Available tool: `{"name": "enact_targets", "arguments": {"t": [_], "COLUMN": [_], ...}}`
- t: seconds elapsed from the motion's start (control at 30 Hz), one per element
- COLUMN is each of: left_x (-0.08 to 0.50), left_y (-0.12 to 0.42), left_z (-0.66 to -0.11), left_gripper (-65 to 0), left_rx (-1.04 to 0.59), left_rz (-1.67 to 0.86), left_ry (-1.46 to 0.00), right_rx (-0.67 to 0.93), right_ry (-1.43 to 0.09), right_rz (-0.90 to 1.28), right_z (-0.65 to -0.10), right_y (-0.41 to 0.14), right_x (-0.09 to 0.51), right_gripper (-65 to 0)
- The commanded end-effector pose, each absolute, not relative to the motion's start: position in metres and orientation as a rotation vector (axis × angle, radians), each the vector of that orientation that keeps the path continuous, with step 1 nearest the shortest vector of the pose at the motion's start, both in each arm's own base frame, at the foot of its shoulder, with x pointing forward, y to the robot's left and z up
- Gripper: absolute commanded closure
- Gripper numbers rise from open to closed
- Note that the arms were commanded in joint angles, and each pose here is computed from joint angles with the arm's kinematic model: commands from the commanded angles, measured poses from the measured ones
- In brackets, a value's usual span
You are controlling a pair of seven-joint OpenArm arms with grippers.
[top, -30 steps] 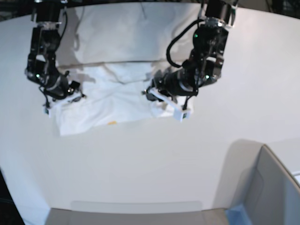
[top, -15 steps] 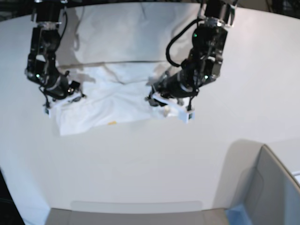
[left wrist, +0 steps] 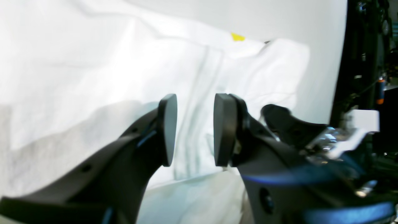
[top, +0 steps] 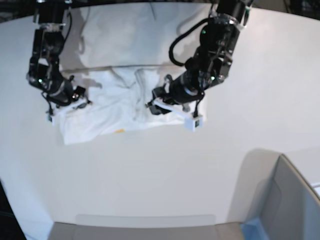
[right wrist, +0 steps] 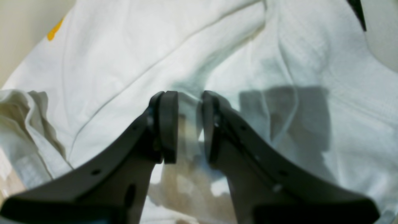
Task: Layout the t-shirt on the table in an organized manner, then fold the t-shirt properly
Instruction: 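Fold the other strip end with the right gripper toward the left gripper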
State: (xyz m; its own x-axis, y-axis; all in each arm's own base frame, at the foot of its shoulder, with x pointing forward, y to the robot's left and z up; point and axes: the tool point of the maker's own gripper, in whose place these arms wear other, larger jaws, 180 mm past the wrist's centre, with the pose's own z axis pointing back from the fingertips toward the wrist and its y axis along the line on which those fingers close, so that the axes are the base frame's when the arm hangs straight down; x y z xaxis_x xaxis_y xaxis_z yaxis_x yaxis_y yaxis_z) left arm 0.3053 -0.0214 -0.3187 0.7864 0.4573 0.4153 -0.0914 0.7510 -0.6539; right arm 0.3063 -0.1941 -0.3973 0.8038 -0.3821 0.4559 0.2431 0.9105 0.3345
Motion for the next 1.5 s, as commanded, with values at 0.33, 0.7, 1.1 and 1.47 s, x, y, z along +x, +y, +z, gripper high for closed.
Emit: {"name": "enact_targets", "arguments": {"t": [0.33, 0.7, 1.1, 1.47], "left_x": [0.293, 0.291, 0.297, 0.297], "left_y": [-0.001, -0.038, -0.038, -0.035], "left_z": [-0.341, -0.364, -0.4, -0.402], "left_gripper": [-12.9, -12.7, -12.7, -12.7], "left_rx": [-0.607, -0.574, -0.485, -0.476], "left_rz": [0.339, 0.216, 0.186, 0.188], "left_ry": [-0.537, -0.511, -0.474, -0.474], "right_rx": [0.271, 0.278, 0.265, 0.327], "right_ry": [-0.472, -0.56, -0.785, -0.89], "right_rz": [-0.332, -0.293, -0.186, -0.366], "right_z": [-0.405, -0.377, -0.302, -0.258], "right_y": [-0.19, -0.184, -0.178, -0.232], "right_x": [0.294, 0.305, 0.32, 0.315], "right_gripper": [-15.1, -15.1, -15.2, -34.6]}}
